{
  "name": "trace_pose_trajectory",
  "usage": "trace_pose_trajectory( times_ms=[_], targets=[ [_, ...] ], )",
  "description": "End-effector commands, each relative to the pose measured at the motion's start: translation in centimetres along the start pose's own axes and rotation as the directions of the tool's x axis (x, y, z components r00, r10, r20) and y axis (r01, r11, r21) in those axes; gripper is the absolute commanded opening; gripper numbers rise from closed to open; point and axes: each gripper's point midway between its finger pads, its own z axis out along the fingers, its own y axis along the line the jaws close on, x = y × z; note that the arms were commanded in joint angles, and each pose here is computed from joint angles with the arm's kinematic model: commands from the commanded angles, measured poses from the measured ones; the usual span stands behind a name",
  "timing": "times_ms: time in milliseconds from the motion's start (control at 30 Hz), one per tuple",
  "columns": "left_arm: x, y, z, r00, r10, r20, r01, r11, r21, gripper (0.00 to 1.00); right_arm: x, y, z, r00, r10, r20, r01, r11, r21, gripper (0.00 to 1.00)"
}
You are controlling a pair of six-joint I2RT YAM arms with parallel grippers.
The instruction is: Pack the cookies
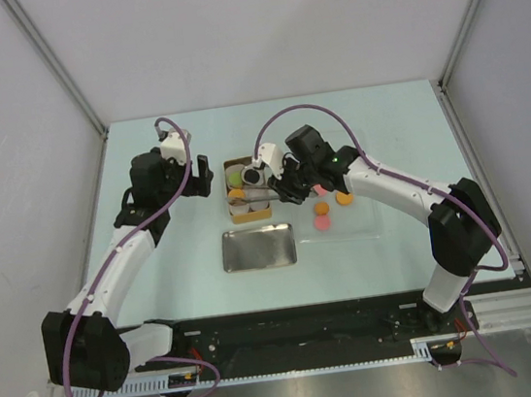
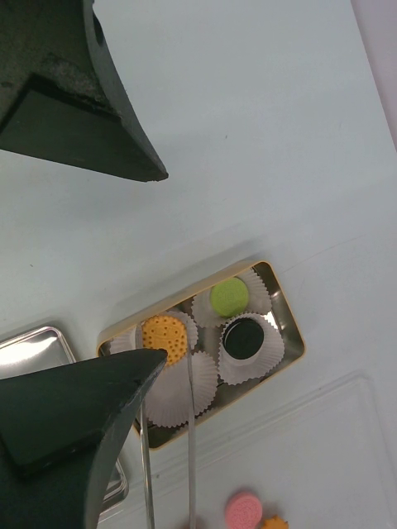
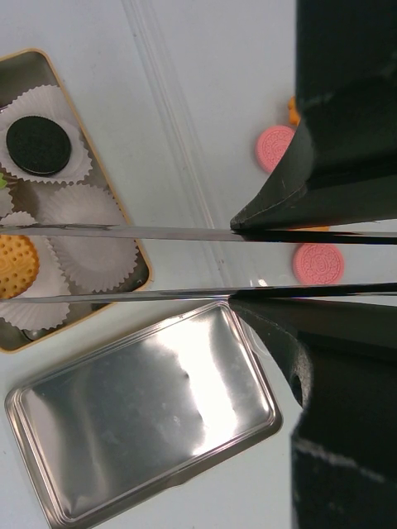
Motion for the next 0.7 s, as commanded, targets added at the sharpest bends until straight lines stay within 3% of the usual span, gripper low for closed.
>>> trace_pose_trajectory(
  times_ms=[0, 667],
  targets=[
    [-1.44, 0.21, -0.58, 0.999, 0.011, 0.050, -0.011, 1.000, -0.004, 0.87, -2.98, -0.72, -0.71, 0.997, -0.030, 0.075, 0.028, 0.999, 0.030, 0.37],
    [-1.21, 0.23, -0.54, 0.999, 0.012, 0.047, -0.012, 1.000, -0.005, 0.87, -3.06, -0.67, -1.09, 0.997, -0.035, 0.075, 0.032, 0.999, 0.033, 0.52]
  ],
)
